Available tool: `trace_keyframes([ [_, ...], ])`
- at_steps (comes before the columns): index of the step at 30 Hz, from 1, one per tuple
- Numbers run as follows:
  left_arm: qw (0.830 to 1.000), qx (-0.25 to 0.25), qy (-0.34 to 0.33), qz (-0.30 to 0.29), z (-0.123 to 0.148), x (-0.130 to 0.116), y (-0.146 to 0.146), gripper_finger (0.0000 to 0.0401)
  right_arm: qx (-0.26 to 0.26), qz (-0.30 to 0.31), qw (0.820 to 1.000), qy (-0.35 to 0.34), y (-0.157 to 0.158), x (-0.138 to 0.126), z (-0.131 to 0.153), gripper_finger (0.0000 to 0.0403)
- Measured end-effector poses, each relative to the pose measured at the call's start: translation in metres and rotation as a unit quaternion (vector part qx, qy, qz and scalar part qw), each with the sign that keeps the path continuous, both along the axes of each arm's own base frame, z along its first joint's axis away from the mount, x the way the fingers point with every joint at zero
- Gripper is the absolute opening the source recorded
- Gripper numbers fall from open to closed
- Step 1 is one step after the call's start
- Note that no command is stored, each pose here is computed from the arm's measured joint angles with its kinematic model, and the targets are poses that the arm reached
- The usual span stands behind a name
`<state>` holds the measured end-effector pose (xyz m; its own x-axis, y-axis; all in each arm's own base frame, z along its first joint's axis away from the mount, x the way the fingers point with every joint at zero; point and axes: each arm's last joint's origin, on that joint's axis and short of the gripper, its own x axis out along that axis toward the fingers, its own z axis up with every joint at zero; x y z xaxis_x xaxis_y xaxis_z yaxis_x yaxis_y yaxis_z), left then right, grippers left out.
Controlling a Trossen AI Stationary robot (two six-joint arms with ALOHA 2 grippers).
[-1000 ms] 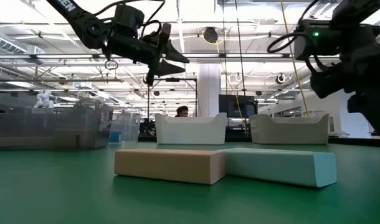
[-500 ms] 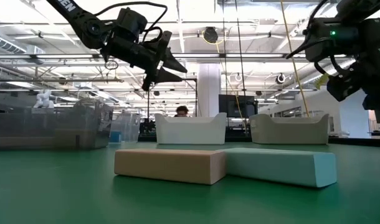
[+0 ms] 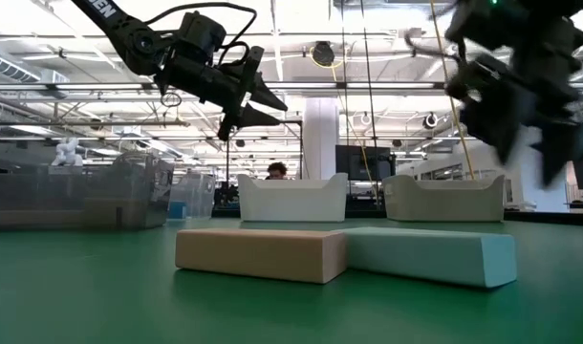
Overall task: Sort & place blocks by color
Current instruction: Put the light green block into the gray bin
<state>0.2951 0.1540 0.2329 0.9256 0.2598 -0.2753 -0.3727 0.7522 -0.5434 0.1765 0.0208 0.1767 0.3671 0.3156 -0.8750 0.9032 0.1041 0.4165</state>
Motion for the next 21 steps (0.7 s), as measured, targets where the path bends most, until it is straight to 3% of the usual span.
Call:
trace_keyframes([
  [3, 1.0, 0.0, 0.0, 0.0, 0.0, 0.0, 0.0, 0.0157, 0.016, -0.031, 0.992, -0.118, 0.005, 0.018, 0.005, 0.0215],
  [8, 1.0, 0.014, -0.009, -0.002, 0.002, 0.001, 0.0, 0.0157, 0.019, -0.064, 0.955, -0.29, 0.005, 0.035, 0.015, 0.0215],
  [14, 0.998, 0.042, -0.046, 0.001, 0.011, 0.001, 0.003, 0.0157, 0.034, -0.107, 0.955, -0.273, 0.003, 0.03, 0.002, 0.0215],
  [21, 0.991, 0.045, -0.123, 0.029, 0.025, -0.004, 0.015, 0.0157, 0.092, -0.222, 0.951, -0.194, 0.011, 0.019, -0.015, 0.0215],
])
